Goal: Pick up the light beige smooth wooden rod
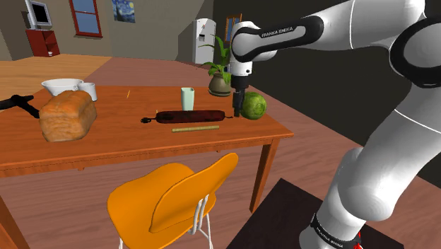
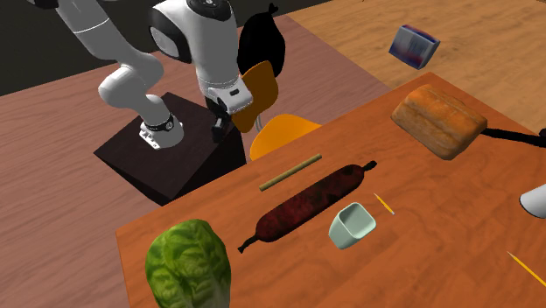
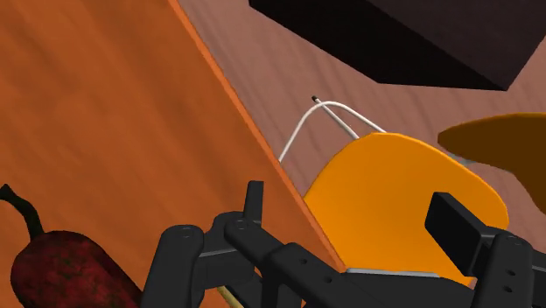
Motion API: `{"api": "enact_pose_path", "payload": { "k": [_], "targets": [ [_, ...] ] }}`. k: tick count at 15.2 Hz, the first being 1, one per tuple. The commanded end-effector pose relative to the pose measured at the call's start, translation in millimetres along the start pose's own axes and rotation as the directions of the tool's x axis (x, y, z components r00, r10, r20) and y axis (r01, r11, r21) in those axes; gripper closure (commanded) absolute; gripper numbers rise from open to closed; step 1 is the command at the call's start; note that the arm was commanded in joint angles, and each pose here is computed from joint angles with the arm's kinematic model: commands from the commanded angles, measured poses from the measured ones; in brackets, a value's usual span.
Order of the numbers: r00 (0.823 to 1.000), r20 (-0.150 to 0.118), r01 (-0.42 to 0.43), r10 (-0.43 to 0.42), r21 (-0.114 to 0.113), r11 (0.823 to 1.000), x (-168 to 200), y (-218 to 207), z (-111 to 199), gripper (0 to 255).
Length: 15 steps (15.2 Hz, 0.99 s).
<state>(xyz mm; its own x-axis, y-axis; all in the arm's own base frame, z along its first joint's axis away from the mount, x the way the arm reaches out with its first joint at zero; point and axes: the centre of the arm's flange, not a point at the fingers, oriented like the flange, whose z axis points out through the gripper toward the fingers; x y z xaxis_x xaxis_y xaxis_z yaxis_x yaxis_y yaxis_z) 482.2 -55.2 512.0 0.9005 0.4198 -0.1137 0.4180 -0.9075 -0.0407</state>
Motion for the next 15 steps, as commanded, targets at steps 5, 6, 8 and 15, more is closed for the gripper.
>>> {"api": "enact_pose_path", "payload": {
  "k": [5, 6, 8, 15],
  "targets": [
    [0.978, 0.014, 0.209, -0.209, -0.001, 0.978, 72, 31, 26, 0],
    [0.970, 0.017, 0.243, -0.243, -0.001, 0.970, 84, 35, 31, 0],
    [0.951, 0.021, 0.309, -0.309, 0.000, 0.951, 109, 40, 39, 0],
    [0.849, 0.037, 0.527, -0.527, 0.005, 0.850, 197, 47, 71, 0]
  ]
}}
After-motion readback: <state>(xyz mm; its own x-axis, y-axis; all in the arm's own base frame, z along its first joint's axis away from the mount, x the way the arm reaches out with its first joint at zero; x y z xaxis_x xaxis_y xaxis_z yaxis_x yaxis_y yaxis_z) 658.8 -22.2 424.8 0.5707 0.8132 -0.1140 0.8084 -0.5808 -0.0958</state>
